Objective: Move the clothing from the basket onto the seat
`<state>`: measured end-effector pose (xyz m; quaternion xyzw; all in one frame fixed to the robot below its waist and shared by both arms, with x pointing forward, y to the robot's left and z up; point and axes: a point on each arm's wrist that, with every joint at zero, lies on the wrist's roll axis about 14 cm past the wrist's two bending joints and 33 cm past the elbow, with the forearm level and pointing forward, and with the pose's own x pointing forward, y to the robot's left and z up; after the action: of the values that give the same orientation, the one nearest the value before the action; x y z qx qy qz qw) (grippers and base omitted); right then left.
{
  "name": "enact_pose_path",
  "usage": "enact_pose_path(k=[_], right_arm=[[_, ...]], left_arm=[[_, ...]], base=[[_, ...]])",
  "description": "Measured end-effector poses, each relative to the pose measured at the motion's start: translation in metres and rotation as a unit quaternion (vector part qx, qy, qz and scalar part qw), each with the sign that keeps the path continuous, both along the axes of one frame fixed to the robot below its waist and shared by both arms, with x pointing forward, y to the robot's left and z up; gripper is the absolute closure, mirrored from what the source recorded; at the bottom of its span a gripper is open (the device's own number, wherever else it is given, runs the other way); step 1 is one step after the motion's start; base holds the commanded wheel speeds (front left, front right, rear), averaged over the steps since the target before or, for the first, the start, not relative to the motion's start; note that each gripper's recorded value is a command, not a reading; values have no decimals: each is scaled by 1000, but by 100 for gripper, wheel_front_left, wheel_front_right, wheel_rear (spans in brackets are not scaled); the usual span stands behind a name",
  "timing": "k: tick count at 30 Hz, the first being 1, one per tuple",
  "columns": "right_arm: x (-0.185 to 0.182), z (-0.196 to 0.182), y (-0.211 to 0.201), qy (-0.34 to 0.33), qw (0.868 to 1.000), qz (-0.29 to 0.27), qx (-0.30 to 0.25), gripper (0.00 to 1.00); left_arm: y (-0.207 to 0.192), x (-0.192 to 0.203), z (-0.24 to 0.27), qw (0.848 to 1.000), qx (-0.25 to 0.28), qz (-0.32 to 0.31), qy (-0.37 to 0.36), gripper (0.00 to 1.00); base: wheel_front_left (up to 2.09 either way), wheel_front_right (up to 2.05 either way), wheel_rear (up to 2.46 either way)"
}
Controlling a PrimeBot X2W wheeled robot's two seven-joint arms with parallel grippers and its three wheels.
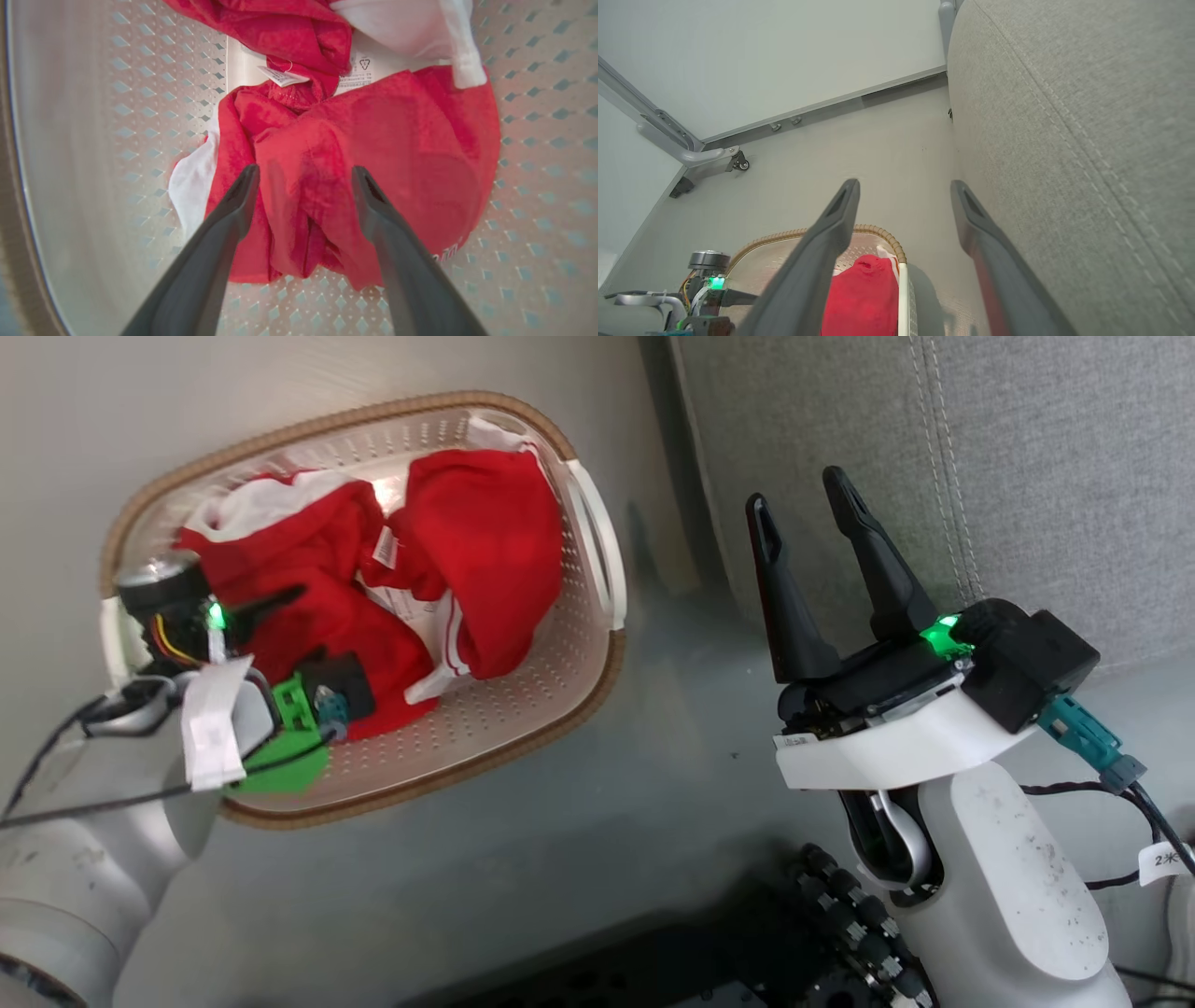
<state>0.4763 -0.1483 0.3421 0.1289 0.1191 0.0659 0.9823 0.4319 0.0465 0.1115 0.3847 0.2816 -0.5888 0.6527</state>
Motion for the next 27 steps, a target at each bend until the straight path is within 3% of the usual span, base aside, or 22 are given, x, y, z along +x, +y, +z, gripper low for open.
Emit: enact_pose_path(k=[17,27], right_arm=[[-12,-36,-13,53,998,-22,14,0],[-19,-41,-15,67,997,-28,13,0]], left_arm=[[-34,-7,-62,990,43,-134,4,0],[-13,-20,-84,986,136,-90,35,0]], base=[[0,0,0],[0,0,0]])
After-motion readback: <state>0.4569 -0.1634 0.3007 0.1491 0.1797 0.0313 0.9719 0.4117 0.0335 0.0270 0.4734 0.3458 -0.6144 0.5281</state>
